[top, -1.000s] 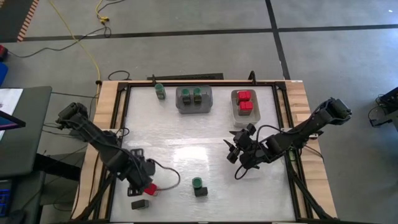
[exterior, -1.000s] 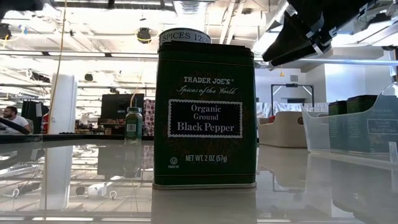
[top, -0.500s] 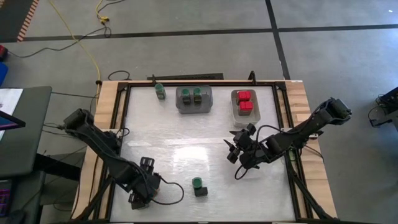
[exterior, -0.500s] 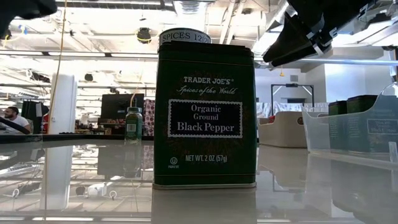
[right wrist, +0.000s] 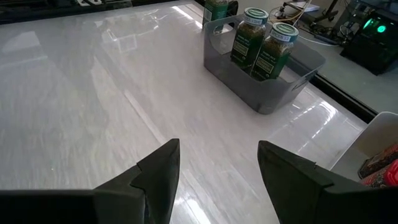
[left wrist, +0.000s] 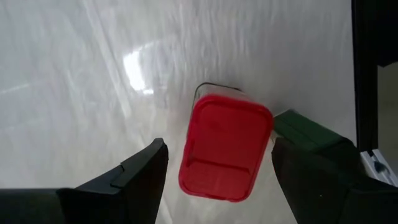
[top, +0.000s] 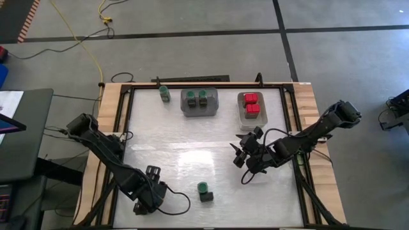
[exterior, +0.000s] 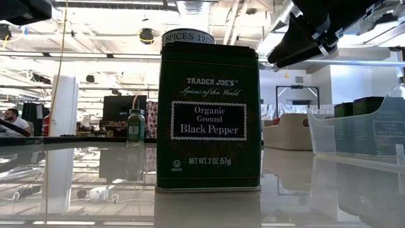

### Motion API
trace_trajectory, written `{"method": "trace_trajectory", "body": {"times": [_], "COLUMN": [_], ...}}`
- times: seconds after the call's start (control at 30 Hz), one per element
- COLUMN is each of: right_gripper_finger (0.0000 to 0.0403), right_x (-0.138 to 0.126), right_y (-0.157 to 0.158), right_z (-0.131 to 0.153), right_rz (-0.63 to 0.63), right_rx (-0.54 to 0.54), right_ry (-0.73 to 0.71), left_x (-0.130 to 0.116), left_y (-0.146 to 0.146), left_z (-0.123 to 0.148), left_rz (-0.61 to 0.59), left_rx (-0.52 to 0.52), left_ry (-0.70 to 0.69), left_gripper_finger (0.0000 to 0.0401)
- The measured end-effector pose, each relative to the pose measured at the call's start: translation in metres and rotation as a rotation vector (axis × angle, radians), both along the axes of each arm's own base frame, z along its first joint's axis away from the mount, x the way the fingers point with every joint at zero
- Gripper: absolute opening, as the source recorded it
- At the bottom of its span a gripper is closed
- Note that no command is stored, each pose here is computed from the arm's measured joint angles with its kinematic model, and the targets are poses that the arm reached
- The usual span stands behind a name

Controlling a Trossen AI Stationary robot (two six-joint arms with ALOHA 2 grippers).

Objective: Sort spices by type
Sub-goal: Move the bottom left red seasoning can to the center of the table

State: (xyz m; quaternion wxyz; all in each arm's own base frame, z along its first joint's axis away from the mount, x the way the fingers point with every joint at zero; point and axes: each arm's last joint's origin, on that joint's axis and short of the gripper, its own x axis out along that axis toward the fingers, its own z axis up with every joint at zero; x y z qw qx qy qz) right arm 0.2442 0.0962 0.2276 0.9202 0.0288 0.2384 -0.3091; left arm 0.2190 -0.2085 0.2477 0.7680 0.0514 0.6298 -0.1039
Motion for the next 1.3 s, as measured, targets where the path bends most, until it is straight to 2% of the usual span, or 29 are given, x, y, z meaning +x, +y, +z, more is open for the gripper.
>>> {"method": "trace_trajectory", "body": {"times": [0.17,0.87,1.1,1.3], "right_gripper_finger": [0.0244,0.0244,0.0244,0.0244], "right_x": [0.000,0.000,-0.001,-0.002], "right_y": [0.000,0.000,0.000,0.000], "right_z": [0.000,0.000,-0.001,-0.002], "right_rz": [0.000,0.001,0.015,0.018], "right_rx": [0.000,-0.001,0.009,0.007], "right_ry": [0.000,0.005,0.025,0.040], "left_x": [-0.001,-0.007,0.004,0.020], "left_y": [-0.002,0.001,0.018,0.039], "left_z": [-0.001,-0.032,-0.037,-0.037], "left_rz": [-0.014,-0.034,-0.032,-0.068], "left_rx": [0.001,0.020,0.072,0.104], "left_ry": [-0.005,0.010,0.000,-0.008], "left_gripper_finger": [0.0277,0.0275,0.0213,0.0210]}}
